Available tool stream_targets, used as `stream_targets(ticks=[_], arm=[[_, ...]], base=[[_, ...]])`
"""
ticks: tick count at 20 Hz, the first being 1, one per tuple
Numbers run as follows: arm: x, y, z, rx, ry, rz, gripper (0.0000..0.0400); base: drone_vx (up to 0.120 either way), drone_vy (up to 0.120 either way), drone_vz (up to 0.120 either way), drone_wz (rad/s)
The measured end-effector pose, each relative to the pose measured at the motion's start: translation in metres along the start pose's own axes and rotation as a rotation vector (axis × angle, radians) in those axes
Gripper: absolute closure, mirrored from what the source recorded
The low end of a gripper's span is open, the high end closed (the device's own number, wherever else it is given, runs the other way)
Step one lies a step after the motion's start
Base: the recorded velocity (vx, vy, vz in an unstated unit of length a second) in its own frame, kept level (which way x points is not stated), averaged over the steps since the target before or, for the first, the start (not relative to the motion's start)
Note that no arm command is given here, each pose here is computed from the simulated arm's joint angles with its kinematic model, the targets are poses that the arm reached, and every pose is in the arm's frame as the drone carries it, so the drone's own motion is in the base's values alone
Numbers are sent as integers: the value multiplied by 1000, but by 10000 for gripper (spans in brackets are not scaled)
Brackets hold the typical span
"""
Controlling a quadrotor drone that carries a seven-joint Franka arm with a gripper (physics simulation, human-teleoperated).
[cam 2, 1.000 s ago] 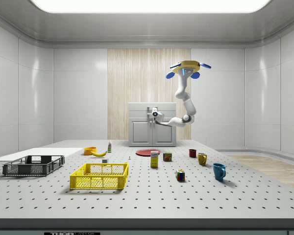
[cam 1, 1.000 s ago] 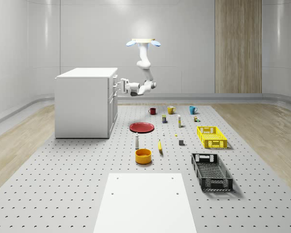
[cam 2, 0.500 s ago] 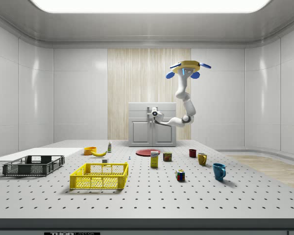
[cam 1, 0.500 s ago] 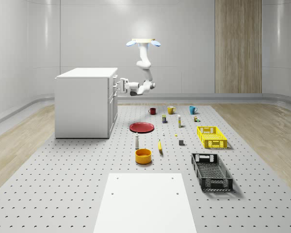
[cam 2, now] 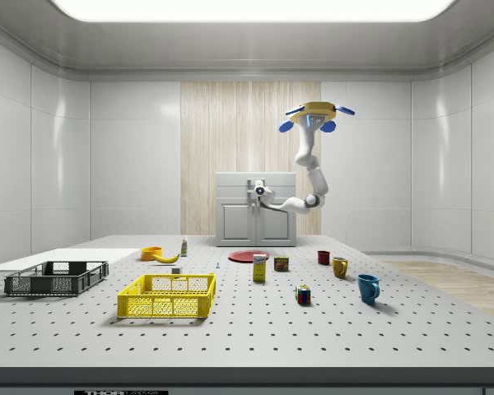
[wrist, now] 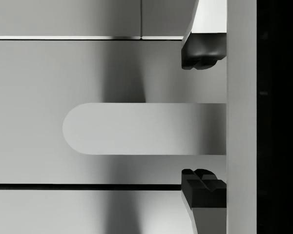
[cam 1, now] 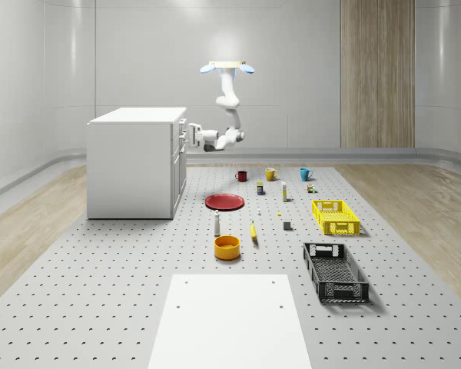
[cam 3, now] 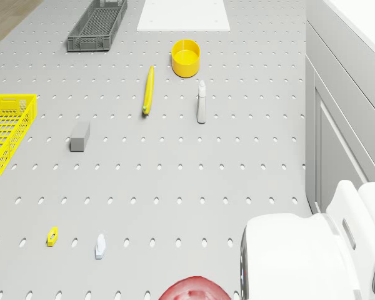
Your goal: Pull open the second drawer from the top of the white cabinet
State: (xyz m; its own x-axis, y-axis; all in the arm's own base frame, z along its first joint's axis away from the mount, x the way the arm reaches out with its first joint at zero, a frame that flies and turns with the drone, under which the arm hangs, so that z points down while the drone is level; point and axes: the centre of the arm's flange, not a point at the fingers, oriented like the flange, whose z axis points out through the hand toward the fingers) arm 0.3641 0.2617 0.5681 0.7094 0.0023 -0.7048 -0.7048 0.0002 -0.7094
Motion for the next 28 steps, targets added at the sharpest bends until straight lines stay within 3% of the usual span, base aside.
stream_targets(ticks=[3, 6, 10, 21, 23, 24, 25, 28], arm=[[0, 0, 4, 0, 0, 0, 100], [0, 0, 6, 0, 0, 0, 197], [0, 0, 7, 0, 0, 0, 262], [0, 0, -4, -8, 4, 13, 268], [-5, -3, -6, -20, 12, 44, 224], [-3, -3, -8, -19, 12, 15, 235], [-5, -4, -10, -21, 13, 39, 217], [0, -1, -13, -11, 8, -11, 260]], base=[[0, 0, 0, 0], [0, 0, 0, 0], [0, 0, 0, 0], [0, 0, 0, 0], [0, 0, 0, 0], [0, 0, 0, 0], [0, 0, 0, 0], [0, 0, 0, 0]])
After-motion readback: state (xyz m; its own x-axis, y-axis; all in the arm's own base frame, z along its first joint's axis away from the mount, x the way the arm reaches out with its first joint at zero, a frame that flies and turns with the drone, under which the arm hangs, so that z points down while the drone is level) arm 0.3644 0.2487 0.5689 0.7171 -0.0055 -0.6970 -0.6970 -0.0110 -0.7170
